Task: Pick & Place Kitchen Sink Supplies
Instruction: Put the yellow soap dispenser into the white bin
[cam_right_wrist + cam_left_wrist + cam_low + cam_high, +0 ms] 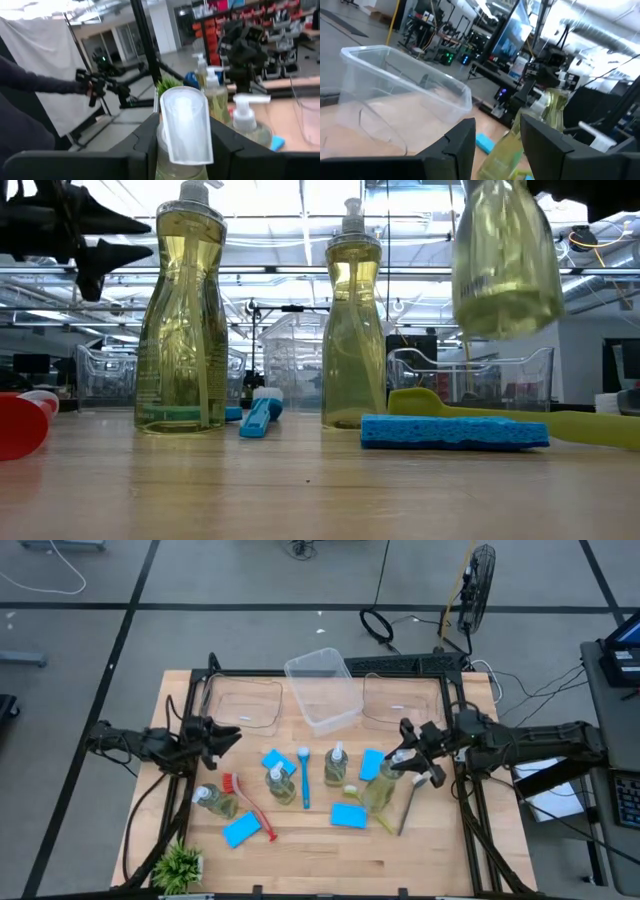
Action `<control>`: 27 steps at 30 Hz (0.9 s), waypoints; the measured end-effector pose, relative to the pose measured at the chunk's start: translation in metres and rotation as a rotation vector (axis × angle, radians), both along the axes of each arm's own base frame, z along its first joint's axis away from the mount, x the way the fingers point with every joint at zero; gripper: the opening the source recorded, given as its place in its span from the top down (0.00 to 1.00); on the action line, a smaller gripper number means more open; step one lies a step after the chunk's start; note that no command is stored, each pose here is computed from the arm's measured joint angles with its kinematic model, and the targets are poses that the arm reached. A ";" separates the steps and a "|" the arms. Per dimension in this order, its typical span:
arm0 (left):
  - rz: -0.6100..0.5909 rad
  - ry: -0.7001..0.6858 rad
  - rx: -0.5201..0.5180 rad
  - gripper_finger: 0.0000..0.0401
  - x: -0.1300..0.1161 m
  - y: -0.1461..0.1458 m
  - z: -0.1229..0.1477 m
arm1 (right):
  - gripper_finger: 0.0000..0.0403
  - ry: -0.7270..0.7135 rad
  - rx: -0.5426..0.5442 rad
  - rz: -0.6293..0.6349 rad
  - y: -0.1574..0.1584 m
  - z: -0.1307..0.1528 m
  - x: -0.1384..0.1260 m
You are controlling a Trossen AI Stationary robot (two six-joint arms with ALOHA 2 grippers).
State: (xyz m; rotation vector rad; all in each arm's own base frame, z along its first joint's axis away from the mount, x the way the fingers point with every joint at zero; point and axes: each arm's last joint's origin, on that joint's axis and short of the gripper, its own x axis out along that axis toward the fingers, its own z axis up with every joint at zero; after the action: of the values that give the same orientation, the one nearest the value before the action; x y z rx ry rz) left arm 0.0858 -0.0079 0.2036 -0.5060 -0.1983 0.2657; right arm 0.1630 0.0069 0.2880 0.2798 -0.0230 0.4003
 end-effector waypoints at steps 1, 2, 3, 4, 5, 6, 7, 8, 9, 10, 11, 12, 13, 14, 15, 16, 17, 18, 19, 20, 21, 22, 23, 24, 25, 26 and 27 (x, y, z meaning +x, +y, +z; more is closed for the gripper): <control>0.000 -0.015 -0.005 0.61 0.000 0.000 0.001 | 0.75 -0.016 0.004 0.001 0.000 0.002 -0.001; 0.000 -0.028 -0.008 0.61 0.000 0.000 0.003 | 0.75 -0.032 0.008 0.002 0.000 0.004 -0.002; 0.000 -0.039 -0.011 0.61 -0.001 0.000 0.004 | 0.75 -0.045 0.013 0.002 0.000 0.006 -0.003; 0.000 -0.050 -0.014 0.61 -0.001 0.000 0.005 | 0.75 -0.059 0.016 0.003 0.000 0.007 -0.004; 0.000 -0.063 -0.018 0.61 -0.001 0.000 0.006 | 0.75 -0.074 0.018 0.003 0.000 0.009 -0.005; 0.000 -0.075 -0.021 0.61 -0.001 0.000 0.007 | 0.75 -0.087 0.020 0.004 0.000 0.011 -0.006; 0.000 -0.090 -0.025 0.61 -0.002 0.000 0.008 | 0.75 -0.100 0.021 0.004 0.000 0.012 -0.007; 0.000 -0.100 -0.028 0.61 -0.002 0.001 0.009 | 0.75 -0.109 0.020 0.004 0.000 0.013 -0.008; 0.001 -0.109 -0.030 0.61 -0.002 0.001 0.010 | 0.75 -0.116 0.020 0.004 0.000 0.014 -0.008; 0.001 -0.121 -0.032 0.61 -0.002 0.001 0.011 | 0.75 -0.125 0.019 0.004 0.000 0.015 -0.009; 0.002 -0.136 -0.034 0.61 -0.003 0.001 0.013 | 0.75 -0.133 0.019 0.004 0.000 0.015 -0.010; 0.003 -0.150 -0.032 0.61 -0.003 0.001 0.014 | 0.75 -0.142 0.018 0.004 0.000 0.016 -0.010; 0.005 -0.160 -0.028 0.61 -0.004 0.001 0.015 | 0.75 -0.151 0.017 0.004 0.000 0.017 -0.010; 0.007 -0.172 -0.025 0.61 -0.004 0.001 0.017 | 0.75 -0.160 0.017 0.004 0.000 0.018 -0.011; 0.008 -0.189 -0.027 0.61 -0.004 0.001 0.018 | 0.75 -0.170 0.016 0.004 0.000 0.019 -0.011; 0.009 -0.208 -0.031 0.61 -0.005 0.001 0.020 | 0.75 -0.178 0.015 0.004 0.000 0.020 -0.011; 0.012 -0.228 -0.038 0.61 -0.006 0.002 0.022 | 0.75 -0.186 0.015 0.003 0.000 0.020 -0.011; 0.015 -0.244 -0.048 0.61 -0.006 0.002 0.023 | 0.75 -0.191 0.015 0.003 0.000 0.021 -0.011; 0.018 -0.259 -0.053 0.61 -0.007 0.002 0.025 | 0.75 -0.194 0.014 0.001 0.000 0.021 -0.011; 0.025 -0.276 -0.060 0.61 -0.008 0.003 0.026 | 0.75 -0.196 0.011 0.000 0.000 0.021 -0.011; 0.031 -0.292 -0.067 0.61 -0.009 0.003 0.027 | 0.75 -0.197 0.008 -0.002 0.000 0.021 -0.011; 0.039 -0.302 -0.074 0.61 -0.009 0.003 0.028 | 0.75 -0.197 0.004 -0.005 0.000 0.021 -0.011; 0.045 -0.311 -0.082 0.61 -0.009 0.004 0.029 | 0.75 -0.198 0.003 -0.014 0.000 0.021 -0.011; 0.051 -0.322 -0.088 0.61 -0.010 0.004 0.030 | 0.75 -0.199 0.003 -0.027 0.000 0.021 -0.011; 0.056 -0.335 -0.093 0.61 -0.011 0.004 0.031 | 0.75 -0.202 -0.002 -0.034 -0.001 0.021 -0.011; 0.058 -0.348 -0.098 0.61 -0.011 0.005 0.032 | 0.75 -0.204 -0.004 -0.041 -0.001 0.021 -0.011; 0.059 -0.357 -0.100 0.61 -0.012 0.005 0.033 | 0.75 -0.204 -0.003 -0.057 -0.001 0.021 -0.011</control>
State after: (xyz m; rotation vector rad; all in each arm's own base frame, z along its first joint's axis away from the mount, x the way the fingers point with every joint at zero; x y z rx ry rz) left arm 0.0742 -0.0032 0.2364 -0.6463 -0.5496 0.2419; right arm 0.1521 0.0056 0.3092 0.2345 -0.2296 0.3713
